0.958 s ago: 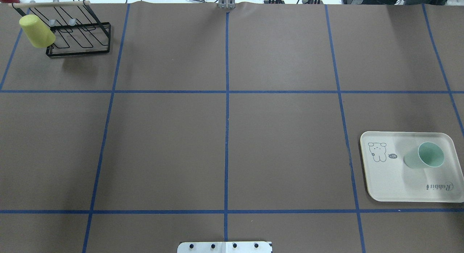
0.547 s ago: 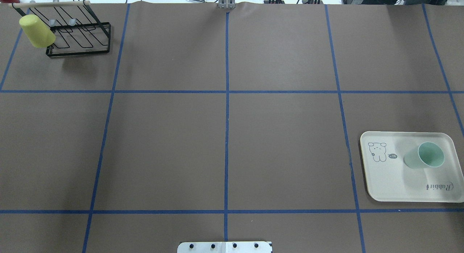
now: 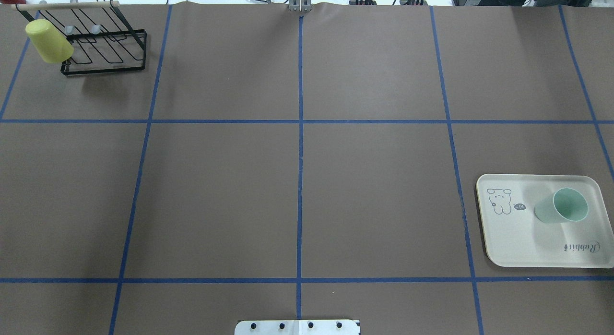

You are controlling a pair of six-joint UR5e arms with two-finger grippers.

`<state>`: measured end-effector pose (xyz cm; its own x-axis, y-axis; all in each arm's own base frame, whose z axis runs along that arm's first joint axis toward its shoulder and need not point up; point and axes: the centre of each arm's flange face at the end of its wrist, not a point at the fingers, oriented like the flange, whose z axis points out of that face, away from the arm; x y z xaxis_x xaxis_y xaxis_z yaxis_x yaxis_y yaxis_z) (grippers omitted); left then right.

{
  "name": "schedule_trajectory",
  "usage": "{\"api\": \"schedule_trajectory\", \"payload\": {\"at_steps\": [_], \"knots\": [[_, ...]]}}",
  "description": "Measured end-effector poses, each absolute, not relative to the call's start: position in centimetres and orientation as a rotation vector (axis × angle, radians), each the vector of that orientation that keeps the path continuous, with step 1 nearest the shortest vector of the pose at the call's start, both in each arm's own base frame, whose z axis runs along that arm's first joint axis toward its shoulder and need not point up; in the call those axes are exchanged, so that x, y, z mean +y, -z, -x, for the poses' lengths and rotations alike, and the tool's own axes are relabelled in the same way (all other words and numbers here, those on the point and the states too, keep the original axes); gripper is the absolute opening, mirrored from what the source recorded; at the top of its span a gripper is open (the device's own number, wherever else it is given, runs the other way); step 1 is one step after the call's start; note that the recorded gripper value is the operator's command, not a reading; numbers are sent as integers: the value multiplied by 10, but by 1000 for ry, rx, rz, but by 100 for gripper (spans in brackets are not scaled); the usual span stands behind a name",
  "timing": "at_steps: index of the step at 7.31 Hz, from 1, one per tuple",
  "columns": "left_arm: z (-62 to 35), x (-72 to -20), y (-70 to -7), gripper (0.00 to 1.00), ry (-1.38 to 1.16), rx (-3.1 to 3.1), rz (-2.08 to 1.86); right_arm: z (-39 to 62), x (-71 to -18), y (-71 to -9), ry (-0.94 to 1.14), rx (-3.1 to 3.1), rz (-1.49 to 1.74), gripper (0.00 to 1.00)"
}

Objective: Left arm grabs green cup and hands to right arm on tray

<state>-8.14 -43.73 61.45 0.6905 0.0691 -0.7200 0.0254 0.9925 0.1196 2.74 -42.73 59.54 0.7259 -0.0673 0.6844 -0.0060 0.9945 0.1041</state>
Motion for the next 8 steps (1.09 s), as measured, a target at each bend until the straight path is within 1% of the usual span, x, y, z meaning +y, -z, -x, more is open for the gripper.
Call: {"api": "schedule_trajectory", "payload": {"at_steps": [8], "knots": [[81, -437, -615, 100, -27, 809, -123, -28, -428, -599, 35, -750, -98, 100]]}}
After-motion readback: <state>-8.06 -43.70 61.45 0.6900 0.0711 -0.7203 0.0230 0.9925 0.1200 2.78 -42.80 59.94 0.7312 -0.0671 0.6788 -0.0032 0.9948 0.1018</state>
